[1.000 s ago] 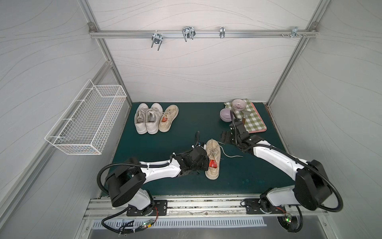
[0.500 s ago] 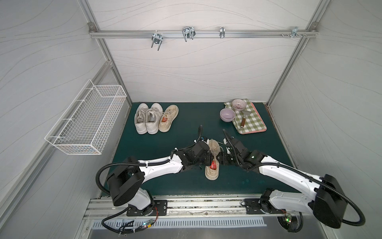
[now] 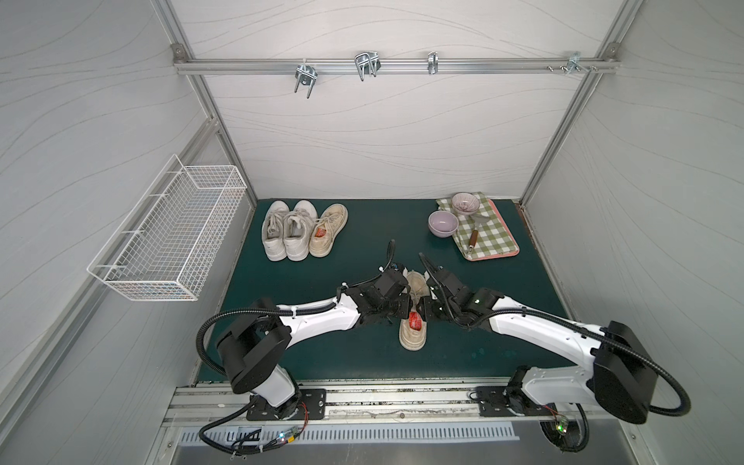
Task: Remove the insole from the shoe
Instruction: Adjust the shoe at the center of the board.
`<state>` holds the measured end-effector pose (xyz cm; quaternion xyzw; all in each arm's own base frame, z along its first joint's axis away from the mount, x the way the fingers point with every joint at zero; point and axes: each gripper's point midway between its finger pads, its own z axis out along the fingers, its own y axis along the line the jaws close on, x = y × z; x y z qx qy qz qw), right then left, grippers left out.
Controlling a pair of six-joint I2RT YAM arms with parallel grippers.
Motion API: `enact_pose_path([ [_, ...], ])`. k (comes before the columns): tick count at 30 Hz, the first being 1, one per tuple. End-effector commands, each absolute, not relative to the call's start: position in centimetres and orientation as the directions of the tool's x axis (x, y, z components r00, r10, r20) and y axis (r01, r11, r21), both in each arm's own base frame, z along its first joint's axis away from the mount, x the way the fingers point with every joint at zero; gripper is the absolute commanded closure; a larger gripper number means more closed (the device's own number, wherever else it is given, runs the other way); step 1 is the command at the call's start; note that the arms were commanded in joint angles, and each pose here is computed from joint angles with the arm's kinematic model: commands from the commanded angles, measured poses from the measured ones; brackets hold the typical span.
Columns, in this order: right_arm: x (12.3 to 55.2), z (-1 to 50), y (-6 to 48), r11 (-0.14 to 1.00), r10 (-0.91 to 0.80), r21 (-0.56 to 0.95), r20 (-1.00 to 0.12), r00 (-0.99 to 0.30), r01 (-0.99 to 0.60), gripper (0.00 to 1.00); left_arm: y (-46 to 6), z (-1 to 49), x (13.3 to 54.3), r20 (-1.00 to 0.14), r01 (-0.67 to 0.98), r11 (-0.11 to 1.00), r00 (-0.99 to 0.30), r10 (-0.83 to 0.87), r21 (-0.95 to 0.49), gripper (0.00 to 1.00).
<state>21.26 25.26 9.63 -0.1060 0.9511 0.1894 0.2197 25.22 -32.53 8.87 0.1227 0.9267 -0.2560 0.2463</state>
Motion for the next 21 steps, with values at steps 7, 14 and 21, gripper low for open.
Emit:
enact_pose_path([
  [7, 21.8, 9.6, 26.3, 0.901, -0.119, 0.322, -0.465, -0.877, -0.293, 0.64, -33.5, 10.6, 25.2, -0.549, 0.386, 0.794, -0.832, 0.080, -0.470, 0.54],
  [14, 22.1, 8.7, 25.7, 0.920, -0.108, 0.289, -0.461, -0.881, -0.264, 0.74, -33.8, 9.4, 25.5, -0.530, 0.364, 0.803, -0.845, 0.071, -0.473, 0.57],
  [21, 22.0, 8.6, 24.6, 0.934, -0.094, 0.266, -0.464, -0.881, -0.239, 0.87, -33.7, 9.7, 26.2, -0.546, 0.351, 0.818, -0.836, 0.055, -0.456, 0.78],
])
